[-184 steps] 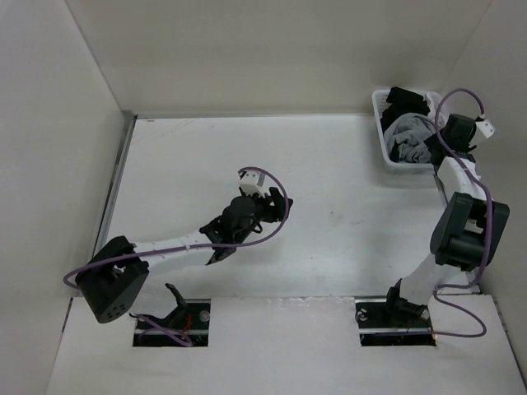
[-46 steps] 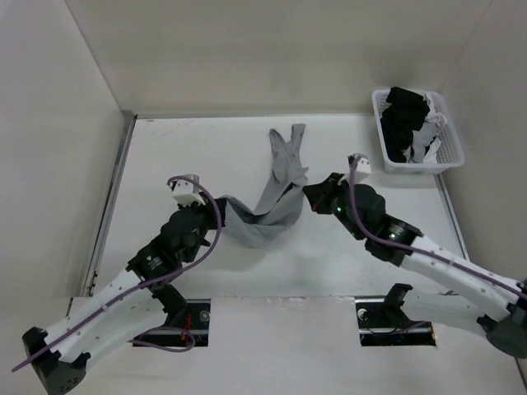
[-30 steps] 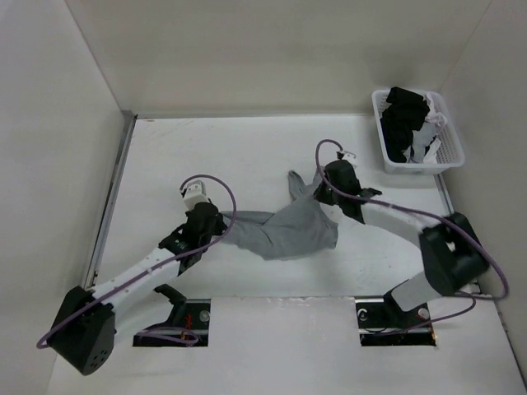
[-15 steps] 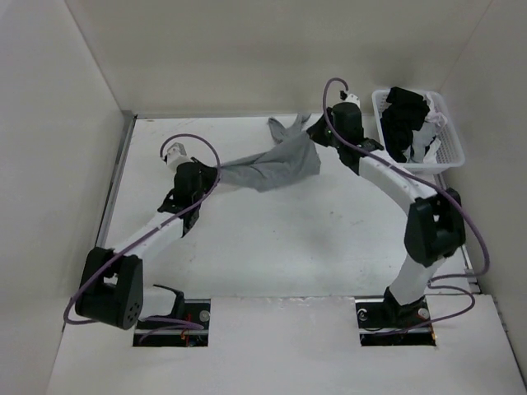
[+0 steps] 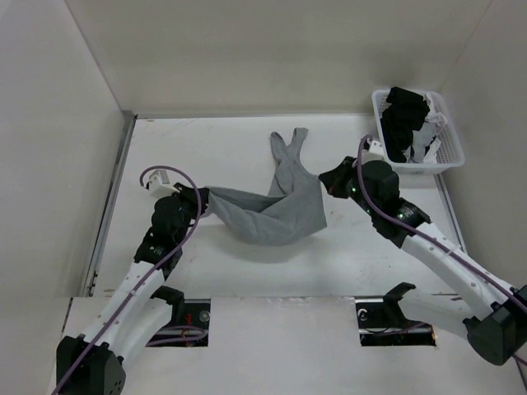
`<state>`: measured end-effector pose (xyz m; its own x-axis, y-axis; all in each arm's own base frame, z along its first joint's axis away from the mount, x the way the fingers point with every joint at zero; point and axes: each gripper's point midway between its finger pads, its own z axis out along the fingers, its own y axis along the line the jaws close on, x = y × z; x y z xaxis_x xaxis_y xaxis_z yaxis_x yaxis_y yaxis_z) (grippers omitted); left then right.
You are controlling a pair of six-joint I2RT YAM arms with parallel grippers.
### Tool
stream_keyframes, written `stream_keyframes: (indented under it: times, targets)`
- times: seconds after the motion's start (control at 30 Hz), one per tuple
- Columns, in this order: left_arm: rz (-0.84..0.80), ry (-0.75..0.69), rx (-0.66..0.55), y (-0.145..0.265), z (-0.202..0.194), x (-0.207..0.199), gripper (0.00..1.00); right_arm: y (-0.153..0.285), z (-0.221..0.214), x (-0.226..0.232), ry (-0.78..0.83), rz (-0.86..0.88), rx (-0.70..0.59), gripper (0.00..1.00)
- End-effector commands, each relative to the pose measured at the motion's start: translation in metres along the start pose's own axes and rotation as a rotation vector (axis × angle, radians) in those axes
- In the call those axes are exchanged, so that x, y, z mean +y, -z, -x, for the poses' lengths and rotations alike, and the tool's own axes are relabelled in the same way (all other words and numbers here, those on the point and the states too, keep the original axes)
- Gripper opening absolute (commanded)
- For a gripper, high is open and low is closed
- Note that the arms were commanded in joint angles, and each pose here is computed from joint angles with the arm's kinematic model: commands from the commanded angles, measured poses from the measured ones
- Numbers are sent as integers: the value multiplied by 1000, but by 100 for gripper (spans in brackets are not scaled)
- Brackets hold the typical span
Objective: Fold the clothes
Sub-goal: Flatten the tank top out
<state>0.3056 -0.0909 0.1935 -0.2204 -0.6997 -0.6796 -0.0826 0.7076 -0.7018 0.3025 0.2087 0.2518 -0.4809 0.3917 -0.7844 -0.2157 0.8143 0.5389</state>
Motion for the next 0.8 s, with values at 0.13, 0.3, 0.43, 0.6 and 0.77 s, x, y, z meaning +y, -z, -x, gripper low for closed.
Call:
stream_keyframes:
  times: [0.13,0.3,0.43,0.6,0.77]
  targets:
    - [148,-27,152,-11,-63,64,8,-68,-71,-72,-59,-154,168,1]
    - [193,0,201,-22,-86,84,14,-104,-105,-103,-106,-225,244,0]
    - [242,13,209,-30,-88,97,37,-127,-102,-108,-118,-247,243,4]
    - [268,6,173,-23,-76,106,51,-153,-57,-106,-126,-246,149,6]
    - [284,-28,156,-2,-68,111,50,-172,-17,-122,-148,-297,101,6]
